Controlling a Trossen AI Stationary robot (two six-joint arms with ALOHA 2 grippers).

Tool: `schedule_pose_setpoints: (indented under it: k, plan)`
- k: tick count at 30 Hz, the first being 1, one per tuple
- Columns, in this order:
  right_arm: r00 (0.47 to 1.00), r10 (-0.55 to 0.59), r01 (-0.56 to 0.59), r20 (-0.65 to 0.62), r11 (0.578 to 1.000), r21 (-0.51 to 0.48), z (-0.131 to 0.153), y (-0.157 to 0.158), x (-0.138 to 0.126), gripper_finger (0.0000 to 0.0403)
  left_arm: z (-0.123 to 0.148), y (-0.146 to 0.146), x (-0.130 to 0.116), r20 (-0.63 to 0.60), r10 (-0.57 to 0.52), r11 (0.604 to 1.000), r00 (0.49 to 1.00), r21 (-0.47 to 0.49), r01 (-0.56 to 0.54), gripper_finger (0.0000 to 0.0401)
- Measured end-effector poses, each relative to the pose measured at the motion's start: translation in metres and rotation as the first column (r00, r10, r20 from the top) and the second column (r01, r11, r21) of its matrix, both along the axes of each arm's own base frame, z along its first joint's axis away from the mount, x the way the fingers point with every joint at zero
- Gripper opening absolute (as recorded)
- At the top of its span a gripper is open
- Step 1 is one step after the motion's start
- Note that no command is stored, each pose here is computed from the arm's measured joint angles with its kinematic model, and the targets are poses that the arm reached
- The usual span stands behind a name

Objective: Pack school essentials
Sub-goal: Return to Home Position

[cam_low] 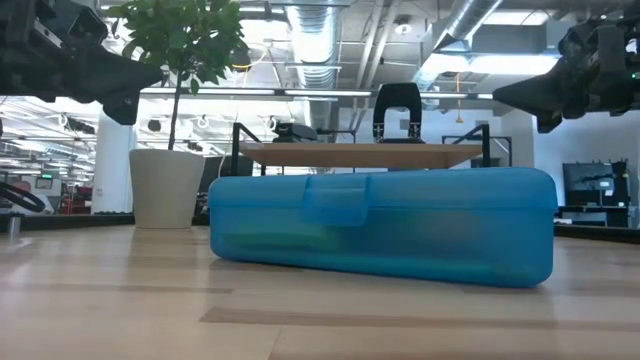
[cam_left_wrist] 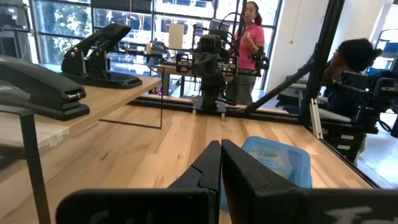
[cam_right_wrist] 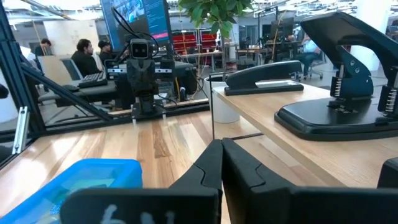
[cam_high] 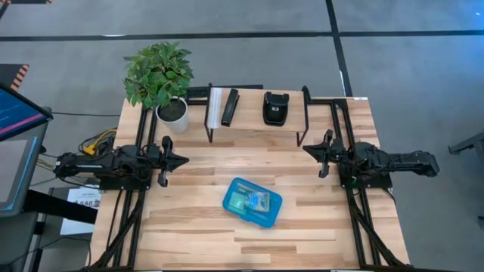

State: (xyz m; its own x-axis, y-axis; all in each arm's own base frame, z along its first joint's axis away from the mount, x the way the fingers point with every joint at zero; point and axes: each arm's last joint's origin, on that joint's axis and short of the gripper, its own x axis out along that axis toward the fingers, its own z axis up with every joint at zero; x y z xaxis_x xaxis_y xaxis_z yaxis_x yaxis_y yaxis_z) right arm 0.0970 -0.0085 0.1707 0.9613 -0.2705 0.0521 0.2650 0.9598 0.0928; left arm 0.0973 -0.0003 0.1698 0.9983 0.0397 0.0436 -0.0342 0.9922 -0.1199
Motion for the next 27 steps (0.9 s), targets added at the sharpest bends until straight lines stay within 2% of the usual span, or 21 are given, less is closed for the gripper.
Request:
schedule_pose_setpoints:
  k: [27]
  plan:
    - [1.0, 0.001, -0.001, 0.001, 1.0, 0.0, 0.0, 0.0, 0.0, 0.0028, -0.0004, 0.0, 0.0001, -0.001, 0.0, 1.0, 1.0, -0.007, 0.0, 0.0]
